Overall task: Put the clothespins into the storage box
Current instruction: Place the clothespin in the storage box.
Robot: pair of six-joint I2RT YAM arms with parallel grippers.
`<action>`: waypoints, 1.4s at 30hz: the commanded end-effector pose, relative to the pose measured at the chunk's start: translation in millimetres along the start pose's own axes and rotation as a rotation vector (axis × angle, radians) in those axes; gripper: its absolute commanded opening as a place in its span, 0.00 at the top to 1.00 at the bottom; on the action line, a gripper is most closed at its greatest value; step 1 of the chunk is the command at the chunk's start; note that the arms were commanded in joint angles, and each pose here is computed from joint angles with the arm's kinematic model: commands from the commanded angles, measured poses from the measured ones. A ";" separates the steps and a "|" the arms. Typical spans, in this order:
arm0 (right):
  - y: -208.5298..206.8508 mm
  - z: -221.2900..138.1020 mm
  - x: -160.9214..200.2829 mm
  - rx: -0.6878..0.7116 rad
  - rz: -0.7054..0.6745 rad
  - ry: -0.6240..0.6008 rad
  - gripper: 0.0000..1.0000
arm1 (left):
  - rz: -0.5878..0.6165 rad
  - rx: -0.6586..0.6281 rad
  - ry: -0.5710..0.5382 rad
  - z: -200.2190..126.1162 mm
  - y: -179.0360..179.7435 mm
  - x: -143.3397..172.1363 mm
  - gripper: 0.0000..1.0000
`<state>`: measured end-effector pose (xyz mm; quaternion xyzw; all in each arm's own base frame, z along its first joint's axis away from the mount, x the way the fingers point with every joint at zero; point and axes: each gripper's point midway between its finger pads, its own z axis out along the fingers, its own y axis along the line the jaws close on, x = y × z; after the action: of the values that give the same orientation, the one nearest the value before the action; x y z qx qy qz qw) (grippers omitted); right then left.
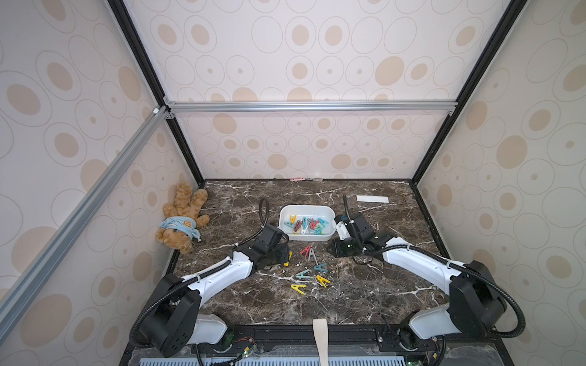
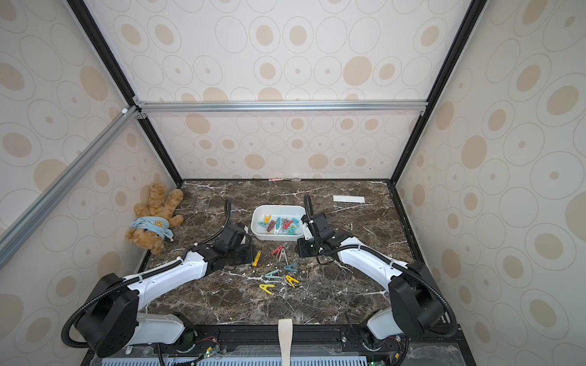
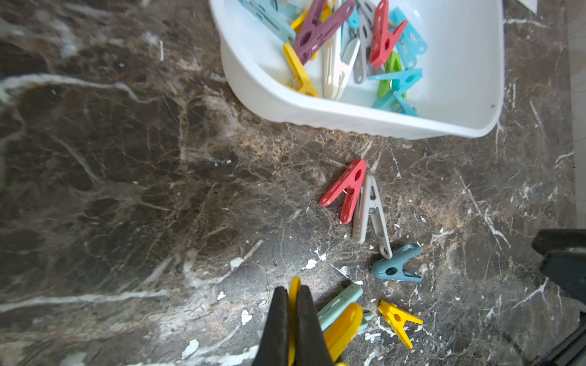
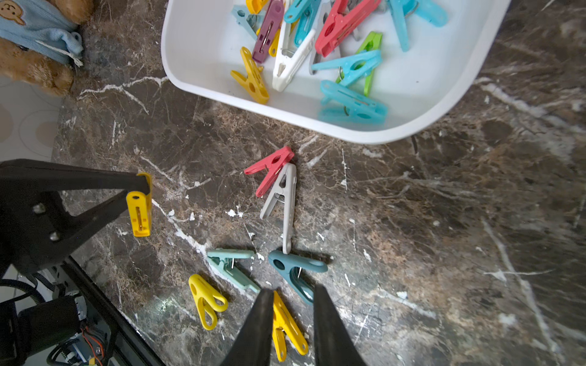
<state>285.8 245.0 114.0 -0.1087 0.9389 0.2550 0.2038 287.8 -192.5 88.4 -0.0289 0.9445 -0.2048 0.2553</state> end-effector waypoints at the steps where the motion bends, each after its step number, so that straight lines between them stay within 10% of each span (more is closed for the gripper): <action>1: 12.5 6.2 -4.4 -0.049 0.038 0.042 0.75 | 0.074 0.044 -0.051 -7.6 -9.6 -26.8 1.00; 14: 15.2 4.5 -5.0 -0.032 0.030 0.032 0.75 | 0.180 0.038 -0.177 21.9 -56.6 -144.7 1.00; 34: 12.9 8.8 7.5 -0.064 0.000 0.028 0.75 | 0.243 -0.088 -0.077 101.2 -33.8 -160.9 0.99; 42: 13.6 4.7 4.4 -0.062 -0.001 0.010 0.74 | 0.235 -0.081 -0.087 95.3 -34.5 -160.1 0.82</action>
<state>279.1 257.8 104.0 -0.1107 0.9366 0.2800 0.1792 467.9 -237.1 90.4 0.0623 0.9403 -0.1366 0.3054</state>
